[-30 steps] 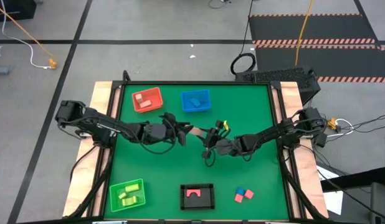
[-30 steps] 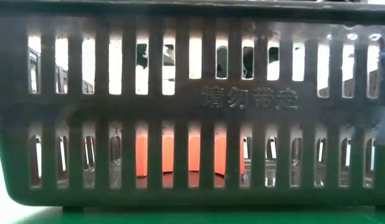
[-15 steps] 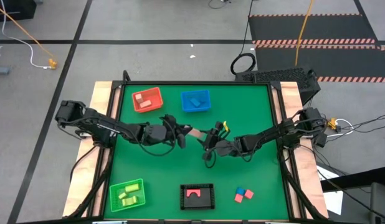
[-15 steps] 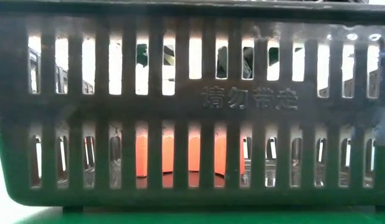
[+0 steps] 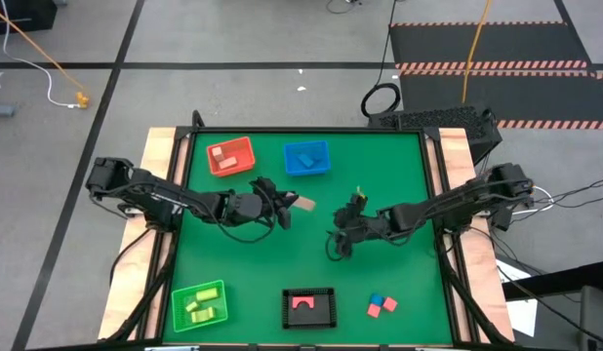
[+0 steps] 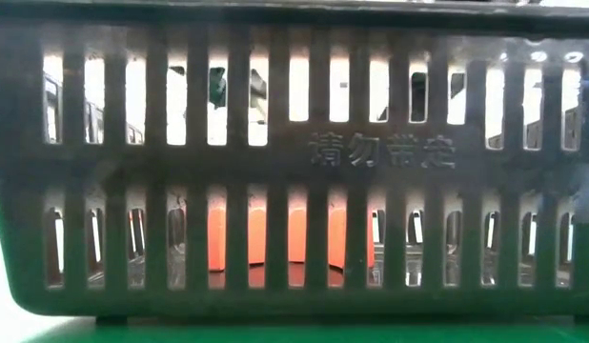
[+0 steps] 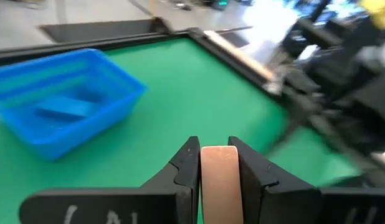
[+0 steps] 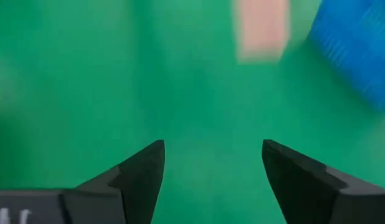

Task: Sort & place blocks by color
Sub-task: Put the light brown block into the orange bin

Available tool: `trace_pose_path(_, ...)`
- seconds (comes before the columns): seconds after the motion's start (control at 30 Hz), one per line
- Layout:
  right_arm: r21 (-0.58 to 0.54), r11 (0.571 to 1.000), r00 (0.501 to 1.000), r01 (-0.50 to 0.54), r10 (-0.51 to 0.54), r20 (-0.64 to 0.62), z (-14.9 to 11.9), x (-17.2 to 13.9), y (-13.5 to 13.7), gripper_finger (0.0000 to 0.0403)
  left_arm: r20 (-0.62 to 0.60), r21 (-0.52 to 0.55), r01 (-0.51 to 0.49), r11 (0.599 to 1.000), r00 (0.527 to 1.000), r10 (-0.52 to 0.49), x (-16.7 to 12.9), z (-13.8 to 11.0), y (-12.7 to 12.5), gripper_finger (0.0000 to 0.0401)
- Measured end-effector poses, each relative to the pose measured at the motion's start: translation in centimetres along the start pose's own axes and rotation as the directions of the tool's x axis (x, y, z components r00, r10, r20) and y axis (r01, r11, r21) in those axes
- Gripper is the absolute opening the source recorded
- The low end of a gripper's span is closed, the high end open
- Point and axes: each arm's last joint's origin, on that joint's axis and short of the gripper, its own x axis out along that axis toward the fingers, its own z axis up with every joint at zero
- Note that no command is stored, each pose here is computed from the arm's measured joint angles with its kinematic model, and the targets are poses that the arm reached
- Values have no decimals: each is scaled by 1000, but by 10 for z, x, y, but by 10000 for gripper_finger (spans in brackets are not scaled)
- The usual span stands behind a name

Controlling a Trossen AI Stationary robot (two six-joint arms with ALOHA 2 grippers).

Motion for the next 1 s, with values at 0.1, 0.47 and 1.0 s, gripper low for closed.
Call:
trace_pose_path(0.1, 133, 987, 984, -89, 108, -143, -7, -14, -4, 262, -23, 32, -89, 995, 996, 90, -2, 7, 13, 57)
trace_pose_path(0.47, 396, 911, 907, -116, 260, -333, -49, -40, 8, 247, -24, 83, -397, 914, 916, 401, -60, 53, 62, 67)
trace_pose_path(1.0, 457, 869, 862, -187, 368, -347, -65, -58, 35, 247, 26, -49, -741, 670, 670, 742, -86, 39, 115, 64)
